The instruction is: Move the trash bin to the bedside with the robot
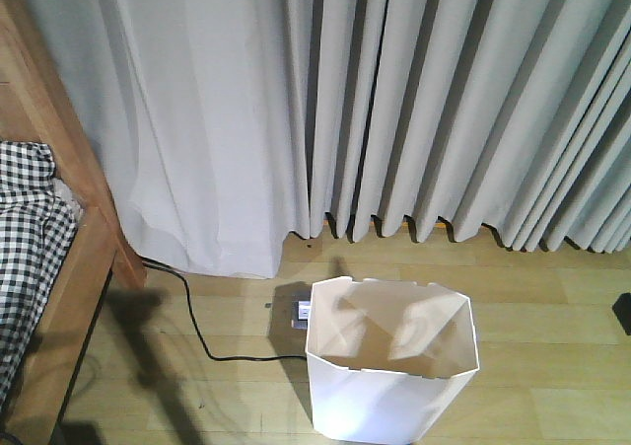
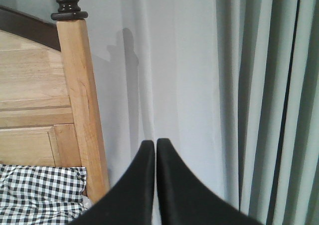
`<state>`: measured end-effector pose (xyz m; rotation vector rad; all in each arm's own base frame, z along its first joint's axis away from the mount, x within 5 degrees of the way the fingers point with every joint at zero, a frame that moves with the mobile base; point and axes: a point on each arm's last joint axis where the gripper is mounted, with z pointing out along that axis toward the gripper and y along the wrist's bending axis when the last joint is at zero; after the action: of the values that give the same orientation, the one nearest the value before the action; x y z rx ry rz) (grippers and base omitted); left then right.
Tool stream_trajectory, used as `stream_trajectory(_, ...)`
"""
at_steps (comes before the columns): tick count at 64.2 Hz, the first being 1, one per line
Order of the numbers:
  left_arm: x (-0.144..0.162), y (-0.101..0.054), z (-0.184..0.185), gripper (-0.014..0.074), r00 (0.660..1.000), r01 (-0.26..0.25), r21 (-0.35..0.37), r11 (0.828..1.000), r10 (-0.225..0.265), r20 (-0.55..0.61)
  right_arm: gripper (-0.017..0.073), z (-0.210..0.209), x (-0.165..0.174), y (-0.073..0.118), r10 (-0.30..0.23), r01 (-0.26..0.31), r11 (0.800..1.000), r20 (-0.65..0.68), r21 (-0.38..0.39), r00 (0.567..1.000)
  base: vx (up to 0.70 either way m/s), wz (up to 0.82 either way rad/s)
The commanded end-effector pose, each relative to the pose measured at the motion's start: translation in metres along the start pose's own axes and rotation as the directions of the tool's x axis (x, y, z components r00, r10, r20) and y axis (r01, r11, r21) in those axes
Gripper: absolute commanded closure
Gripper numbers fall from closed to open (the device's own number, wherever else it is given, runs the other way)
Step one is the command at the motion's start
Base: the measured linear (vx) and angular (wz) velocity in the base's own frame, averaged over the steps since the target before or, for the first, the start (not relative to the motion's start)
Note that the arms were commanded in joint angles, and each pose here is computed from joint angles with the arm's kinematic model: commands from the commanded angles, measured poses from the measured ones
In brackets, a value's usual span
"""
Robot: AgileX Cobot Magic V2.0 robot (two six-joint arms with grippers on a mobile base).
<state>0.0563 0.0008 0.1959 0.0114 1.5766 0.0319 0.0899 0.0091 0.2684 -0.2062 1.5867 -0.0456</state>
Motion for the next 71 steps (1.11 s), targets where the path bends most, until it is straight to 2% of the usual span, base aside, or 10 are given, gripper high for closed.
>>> stream_trajectory(1, -0.003, 0.000, 0.000, 0.0600, 0.997, 0.023, 0.008, 1.000, -0.024, 0.069, 0.0568, 0.000, -0.014, -0.006, -0.010, 0.006, 0.998, 0.076, 0.054, 0.997, 0.00, 0.00)
stream_trajectory(20, -0.003, 0.000, 0.000, 0.0600, 0.997, 0.023, 0.008, 1.000, -0.024, 0.069, 0.0568, 0.000, -0.014, -0.006, -0.036, 0.031, 0.998, 0.078, 0.063, 0.996, 0.00, 0.00)
stream_trajectory(24, -0.003, 0.000, 0.000, 0.0600, 0.997, 0.023, 0.008, 1.000, -0.024, 0.069, 0.0568, 0.000, -0.013, -0.006, -0.060, 0.056, 0.997, 0.067, 0.061, 0.996, 0.00, 0.00)
stream_trajectory(34, -0.003, 0.000, 0.000, 0.0600, 0.997, 0.023, 0.008, 1.000, -0.024, 0.069, 0.0568, -0.012, -0.009, -0.012, 0.015, -0.023, 0.990, 0.061, 0.140, 0.998, 0.00, 0.00)
stream_trajectory(42, -0.003, 0.000, 0.000, 0.0600, 0.997, 0.023, 0.008, 1.000, -0.024, 0.069, 0.0568, -0.021, 0.013, -0.009, -0.056, 0.041, 0.984, 0.079, 0.175, 0.995, 0.00, 0.00)
stream_trajectory(45, -0.003, 0.000, 0.000, 0.0600, 0.997, 0.023, 0.008, 1.000, -0.024, 0.069, 0.0568, -0.024, 0.024, -0.007, -0.068, 0.047, 0.983, 0.111, 0.180, 0.992, 0.00, 0.00)
stream_trajectory(50, -0.003, 0.000, 0.000, 0.0600, 0.997, 0.023, 0.008, 1.000, -0.024, 0.069, 0.0568, -0.028, 0.042, -0.003, -0.061, 0.031, 0.982, 0.156, 0.188, 0.986, 0.00, 0.00)
stream_trajectory(55, -0.003, 0.000, 0.000, 0.0600, 0.997, 0.023, 0.008, 1.000, -0.024, 0.069, 0.0568, -0.031, 0.058, 0.000, -0.025, -0.003, 0.984, 0.151, 0.180, 0.988, 0.00, 0.00)
stream_trajectory(64, -0.003, 0.000, 0.000, 0.0600, 0.997, 0.023, 0.008, 1.000, -0.024, 0.069, 0.0568, -0.033, 0.065, 0.002, 0.004, -0.018, 0.986, 0.084, 0.164, 0.996, 0.00, 0.00)
stream_trajectory(71, -0.003, 0.000, 0.000, 0.0600, 0.997, 0.023, 0.008, 1.000, -0.024, 0.069, 0.0568, -0.033, 0.065, 0.002, 0.036, -0.051, 0.986, 0.095, 0.162, 0.995, 0.00, 0.00)
